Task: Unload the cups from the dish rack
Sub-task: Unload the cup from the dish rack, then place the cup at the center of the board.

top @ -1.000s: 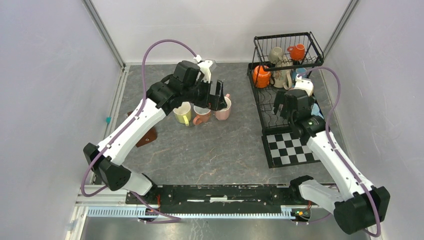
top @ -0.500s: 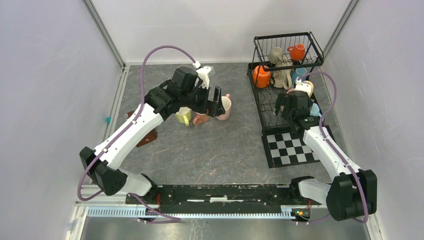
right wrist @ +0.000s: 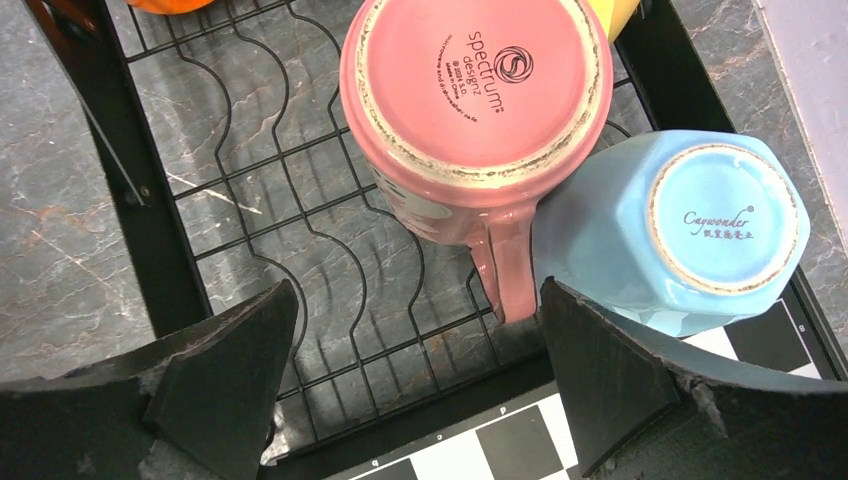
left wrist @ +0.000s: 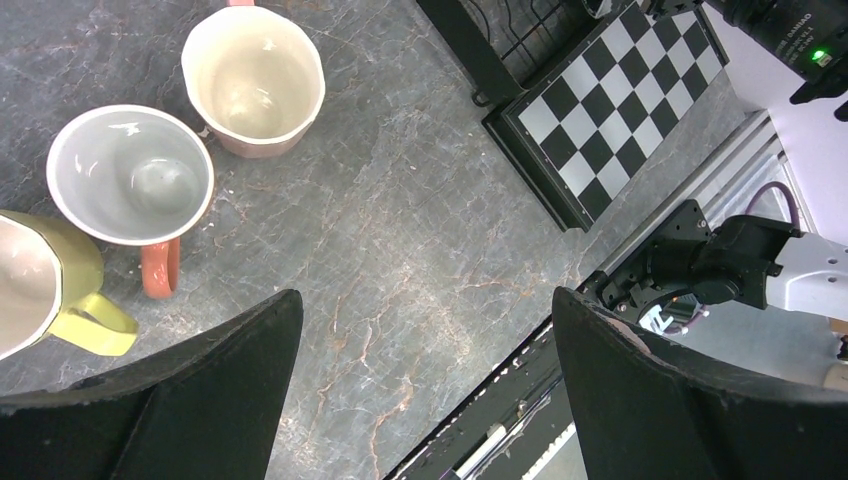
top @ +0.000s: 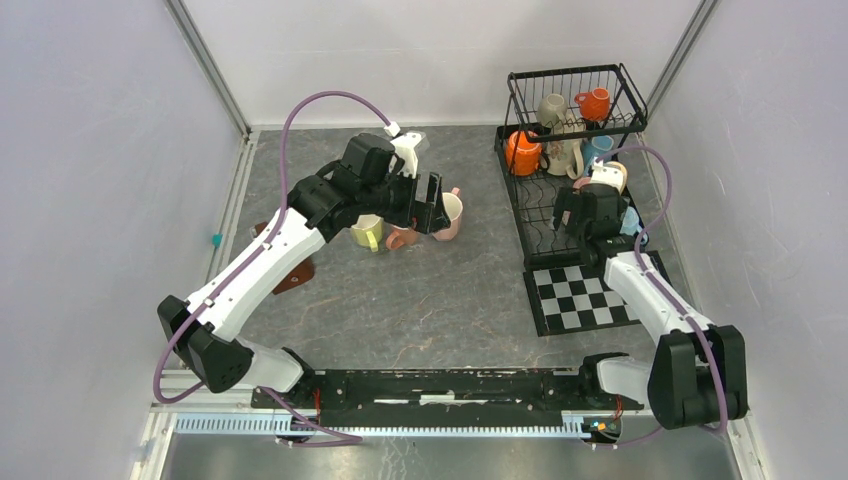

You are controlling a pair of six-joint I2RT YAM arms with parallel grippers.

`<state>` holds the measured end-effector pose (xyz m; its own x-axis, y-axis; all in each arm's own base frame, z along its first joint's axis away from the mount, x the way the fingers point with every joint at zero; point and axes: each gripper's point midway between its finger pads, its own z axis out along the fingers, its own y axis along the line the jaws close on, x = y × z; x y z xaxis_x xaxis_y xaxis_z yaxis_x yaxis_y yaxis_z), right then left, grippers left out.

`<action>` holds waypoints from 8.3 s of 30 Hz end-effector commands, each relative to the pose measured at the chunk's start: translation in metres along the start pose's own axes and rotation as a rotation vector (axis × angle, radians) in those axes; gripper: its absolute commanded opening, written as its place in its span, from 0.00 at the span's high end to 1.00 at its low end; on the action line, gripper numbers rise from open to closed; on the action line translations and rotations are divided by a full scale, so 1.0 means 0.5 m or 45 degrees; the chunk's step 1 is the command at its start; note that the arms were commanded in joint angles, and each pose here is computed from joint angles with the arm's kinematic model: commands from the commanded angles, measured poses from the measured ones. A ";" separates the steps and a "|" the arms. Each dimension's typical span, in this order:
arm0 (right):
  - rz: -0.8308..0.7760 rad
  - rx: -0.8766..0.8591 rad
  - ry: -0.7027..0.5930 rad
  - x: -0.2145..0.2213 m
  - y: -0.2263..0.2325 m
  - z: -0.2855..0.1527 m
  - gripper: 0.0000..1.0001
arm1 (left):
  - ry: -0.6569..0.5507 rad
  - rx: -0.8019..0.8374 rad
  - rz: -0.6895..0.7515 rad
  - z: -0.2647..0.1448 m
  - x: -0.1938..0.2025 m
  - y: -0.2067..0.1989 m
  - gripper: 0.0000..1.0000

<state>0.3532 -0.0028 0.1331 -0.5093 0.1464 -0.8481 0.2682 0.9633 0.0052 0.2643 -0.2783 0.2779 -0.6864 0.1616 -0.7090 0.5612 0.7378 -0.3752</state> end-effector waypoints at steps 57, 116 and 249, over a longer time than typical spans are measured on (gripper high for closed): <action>-0.097 0.027 0.017 0.050 -0.007 0.084 0.48 | -0.251 -0.320 -0.195 -0.052 -0.039 0.101 0.00; 0.065 -0.159 -0.243 -0.105 0.026 -0.047 1.00 | -0.371 0.149 -0.590 -0.044 -0.038 -0.002 0.00; 0.025 -1.109 -0.242 -0.164 0.316 -0.419 0.02 | -0.350 -0.108 -0.532 -0.201 -0.028 0.047 0.98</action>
<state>0.2589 0.1878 0.3053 -0.3913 0.2146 -0.8949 -0.4776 0.7839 0.3968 0.2500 -0.2393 0.3357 -0.7708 -0.3909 -0.5030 0.2032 0.5975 -0.7757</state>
